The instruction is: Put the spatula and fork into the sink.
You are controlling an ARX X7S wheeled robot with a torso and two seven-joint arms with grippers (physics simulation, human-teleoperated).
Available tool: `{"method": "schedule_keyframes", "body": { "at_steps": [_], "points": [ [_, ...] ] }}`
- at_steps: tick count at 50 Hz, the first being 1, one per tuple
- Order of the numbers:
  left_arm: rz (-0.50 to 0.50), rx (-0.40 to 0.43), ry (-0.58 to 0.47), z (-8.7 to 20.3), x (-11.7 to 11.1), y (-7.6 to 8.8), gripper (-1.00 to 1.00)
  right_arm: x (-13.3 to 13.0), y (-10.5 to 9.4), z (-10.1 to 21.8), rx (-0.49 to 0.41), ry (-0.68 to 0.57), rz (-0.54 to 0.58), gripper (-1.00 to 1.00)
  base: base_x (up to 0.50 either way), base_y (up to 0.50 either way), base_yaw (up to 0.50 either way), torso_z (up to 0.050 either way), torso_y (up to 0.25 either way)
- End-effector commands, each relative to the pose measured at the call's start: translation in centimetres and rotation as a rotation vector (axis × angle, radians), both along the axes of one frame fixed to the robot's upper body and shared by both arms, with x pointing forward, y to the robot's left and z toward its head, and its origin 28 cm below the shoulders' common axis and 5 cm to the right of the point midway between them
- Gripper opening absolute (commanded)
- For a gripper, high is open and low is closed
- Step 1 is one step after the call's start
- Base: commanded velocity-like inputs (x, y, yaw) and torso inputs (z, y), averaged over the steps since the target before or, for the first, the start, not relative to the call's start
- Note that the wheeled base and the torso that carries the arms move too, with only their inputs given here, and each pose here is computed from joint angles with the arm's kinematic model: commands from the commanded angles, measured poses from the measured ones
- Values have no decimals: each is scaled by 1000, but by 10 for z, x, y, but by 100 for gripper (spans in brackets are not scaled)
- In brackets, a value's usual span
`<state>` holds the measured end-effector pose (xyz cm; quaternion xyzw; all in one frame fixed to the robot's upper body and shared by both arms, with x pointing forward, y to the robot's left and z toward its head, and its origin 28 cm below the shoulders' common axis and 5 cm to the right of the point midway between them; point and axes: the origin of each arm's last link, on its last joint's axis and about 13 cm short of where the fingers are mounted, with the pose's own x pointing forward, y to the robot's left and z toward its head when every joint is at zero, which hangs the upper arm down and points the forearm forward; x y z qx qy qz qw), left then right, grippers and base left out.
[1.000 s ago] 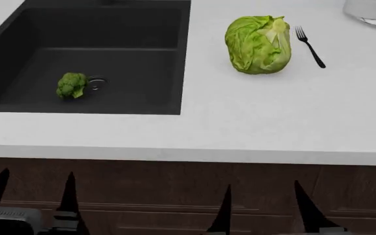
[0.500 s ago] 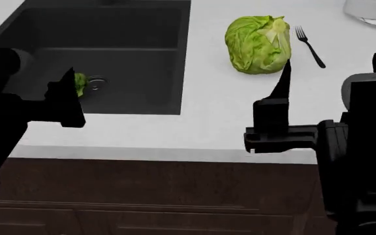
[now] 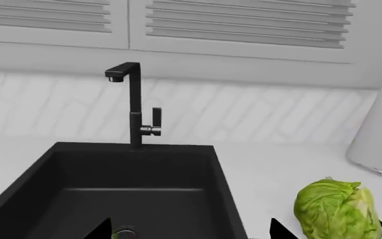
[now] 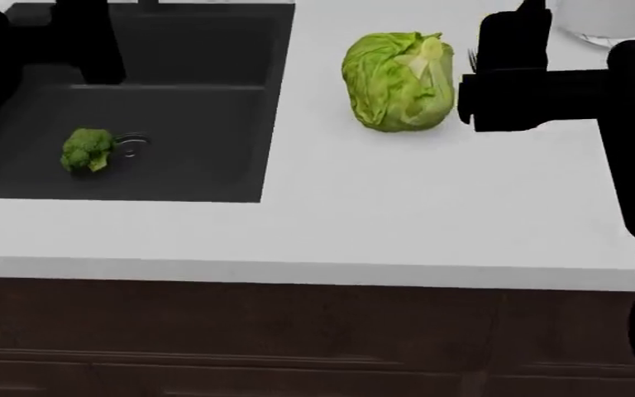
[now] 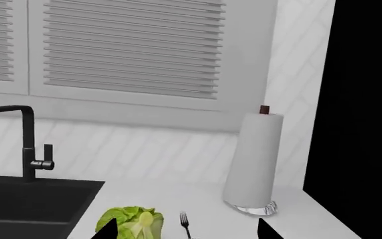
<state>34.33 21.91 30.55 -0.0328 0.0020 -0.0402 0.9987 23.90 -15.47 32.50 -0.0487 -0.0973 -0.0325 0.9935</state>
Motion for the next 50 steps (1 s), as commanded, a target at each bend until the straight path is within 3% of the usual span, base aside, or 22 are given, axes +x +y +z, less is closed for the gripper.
{"method": "schedule_keyframes", "body": {
  "at_steps": [1,50],
  "points": [
    [-5,-17,-1,8,3,1,100,-1,-2,10,7,-26,36,100,395,-340,0,0,0],
    [-11,12,-6,6,-6,-2,100,5,4,3,-32,-10,100,100,484,-181,0,0,1]
  ]
}}
